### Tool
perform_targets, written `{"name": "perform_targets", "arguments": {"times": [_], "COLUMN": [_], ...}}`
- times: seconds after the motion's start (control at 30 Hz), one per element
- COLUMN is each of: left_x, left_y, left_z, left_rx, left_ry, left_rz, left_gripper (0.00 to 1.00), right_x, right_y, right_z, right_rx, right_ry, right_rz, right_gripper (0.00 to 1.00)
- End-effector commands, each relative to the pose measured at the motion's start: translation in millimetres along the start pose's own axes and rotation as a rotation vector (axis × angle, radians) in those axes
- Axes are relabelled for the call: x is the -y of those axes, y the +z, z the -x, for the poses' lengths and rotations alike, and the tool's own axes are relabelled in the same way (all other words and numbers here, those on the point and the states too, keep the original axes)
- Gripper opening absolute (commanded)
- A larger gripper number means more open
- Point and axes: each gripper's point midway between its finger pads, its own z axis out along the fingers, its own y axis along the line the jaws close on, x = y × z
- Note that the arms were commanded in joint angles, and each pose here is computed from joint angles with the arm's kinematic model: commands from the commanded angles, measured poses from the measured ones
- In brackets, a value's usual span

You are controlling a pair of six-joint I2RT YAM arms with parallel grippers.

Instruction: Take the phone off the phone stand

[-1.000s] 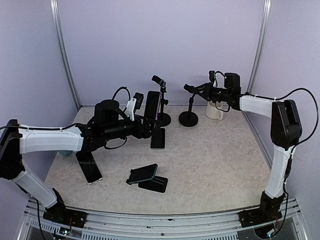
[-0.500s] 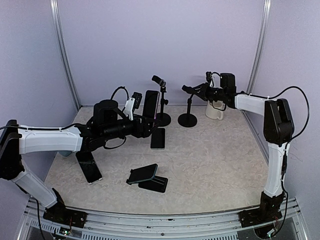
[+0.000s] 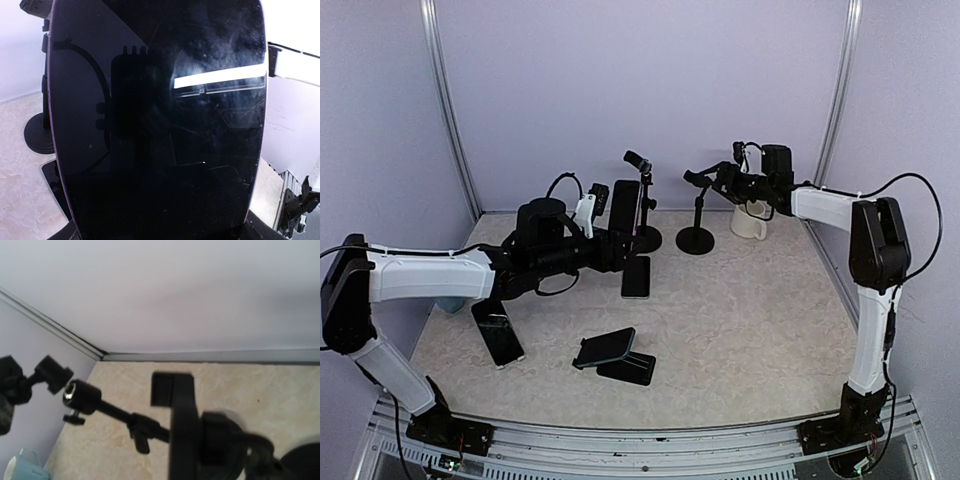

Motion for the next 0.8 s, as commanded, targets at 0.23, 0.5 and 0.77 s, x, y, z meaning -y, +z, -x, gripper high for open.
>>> {"name": "perform_targets", "arguments": {"times": [0.23,0.5,0.77], "left_x": [4,7,18], "left_y": [18,34,49], "left_z": [30,22,13], "left_rx": [0.094,0.083,0.072], "left_ry": [-0.002,-0.030,-0.042], "left_rz": [0.106,0.160,0.163], "left_gripper": [0.00,0.00,0.00], "right_x": [-67,-122,-173], "right_y": [-70,-105,-129], "right_z": [2,-49,-105], "right_rx": [0.047,-0.005,-0.050], "right_ry": [-0.112,-0.188,-0.243], "right_rz": [0.076,0.153,0.225], "right_gripper": [0.78,0.74,0.69]}}
